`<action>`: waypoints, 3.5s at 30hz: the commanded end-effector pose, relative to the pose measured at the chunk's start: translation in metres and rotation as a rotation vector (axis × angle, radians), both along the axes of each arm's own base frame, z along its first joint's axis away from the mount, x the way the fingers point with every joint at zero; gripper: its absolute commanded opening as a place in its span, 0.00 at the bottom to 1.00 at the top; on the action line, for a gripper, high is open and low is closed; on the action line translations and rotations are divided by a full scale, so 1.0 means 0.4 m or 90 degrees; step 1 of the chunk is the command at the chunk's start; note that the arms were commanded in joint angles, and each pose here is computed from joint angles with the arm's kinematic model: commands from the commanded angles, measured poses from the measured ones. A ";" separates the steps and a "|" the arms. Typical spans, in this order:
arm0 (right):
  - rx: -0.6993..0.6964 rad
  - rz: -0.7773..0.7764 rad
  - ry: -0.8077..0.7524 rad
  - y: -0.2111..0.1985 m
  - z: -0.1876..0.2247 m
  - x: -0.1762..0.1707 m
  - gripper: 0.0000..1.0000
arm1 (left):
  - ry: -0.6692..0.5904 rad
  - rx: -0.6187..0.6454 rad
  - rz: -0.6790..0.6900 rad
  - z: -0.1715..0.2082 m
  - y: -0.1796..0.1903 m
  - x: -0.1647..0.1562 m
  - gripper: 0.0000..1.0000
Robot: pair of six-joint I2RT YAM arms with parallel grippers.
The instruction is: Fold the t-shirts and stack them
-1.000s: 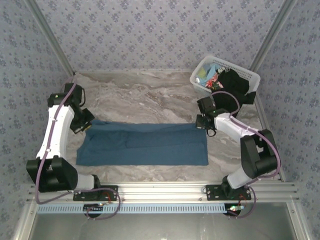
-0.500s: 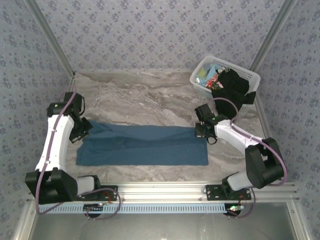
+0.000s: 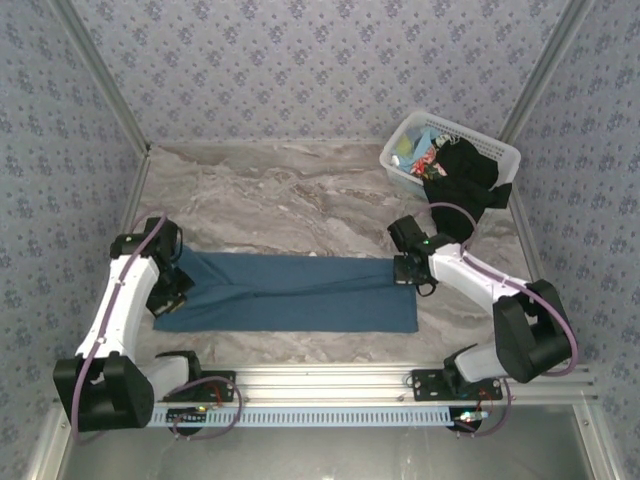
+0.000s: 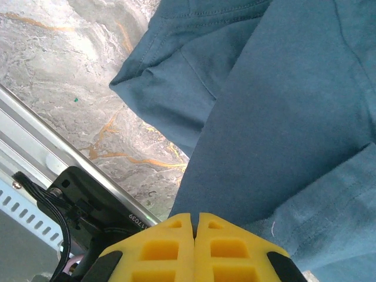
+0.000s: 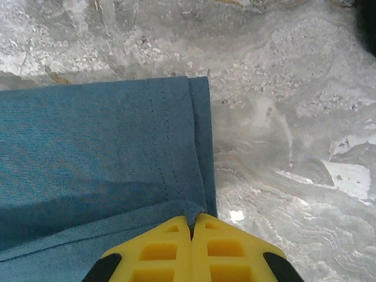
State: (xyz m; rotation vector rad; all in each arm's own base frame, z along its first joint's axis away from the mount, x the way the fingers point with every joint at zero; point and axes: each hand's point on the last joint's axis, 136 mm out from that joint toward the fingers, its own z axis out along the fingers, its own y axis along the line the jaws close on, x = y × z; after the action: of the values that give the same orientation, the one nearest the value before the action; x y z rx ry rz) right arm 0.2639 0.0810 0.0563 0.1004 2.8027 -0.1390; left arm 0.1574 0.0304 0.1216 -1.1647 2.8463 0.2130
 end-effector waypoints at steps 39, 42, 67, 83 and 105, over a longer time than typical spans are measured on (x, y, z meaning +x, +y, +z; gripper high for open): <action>0.166 -0.133 0.027 0.048 -0.035 0.116 0.30 | -0.126 -0.186 0.069 -0.077 0.088 0.428 0.42; 0.160 -0.117 0.041 0.049 -0.049 0.137 0.32 | -0.140 -0.193 0.037 -0.096 0.107 0.476 0.45; 0.094 -0.162 0.111 0.003 -0.121 0.150 0.31 | -0.131 -0.134 0.010 -0.149 0.144 0.464 0.00; 0.073 -0.180 0.108 -0.007 -0.110 0.158 0.29 | -0.063 -0.091 0.041 -0.163 0.170 0.348 0.35; 0.337 0.190 0.055 0.461 0.013 0.195 0.40 | -0.071 -0.222 0.158 -0.172 -0.062 0.177 0.42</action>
State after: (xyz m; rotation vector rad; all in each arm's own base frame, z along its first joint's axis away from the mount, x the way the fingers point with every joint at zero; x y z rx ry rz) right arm 0.3452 0.2256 0.0554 -0.0942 2.8326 0.5180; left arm 0.2152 0.0143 0.0512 -1.4703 2.7505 -0.2564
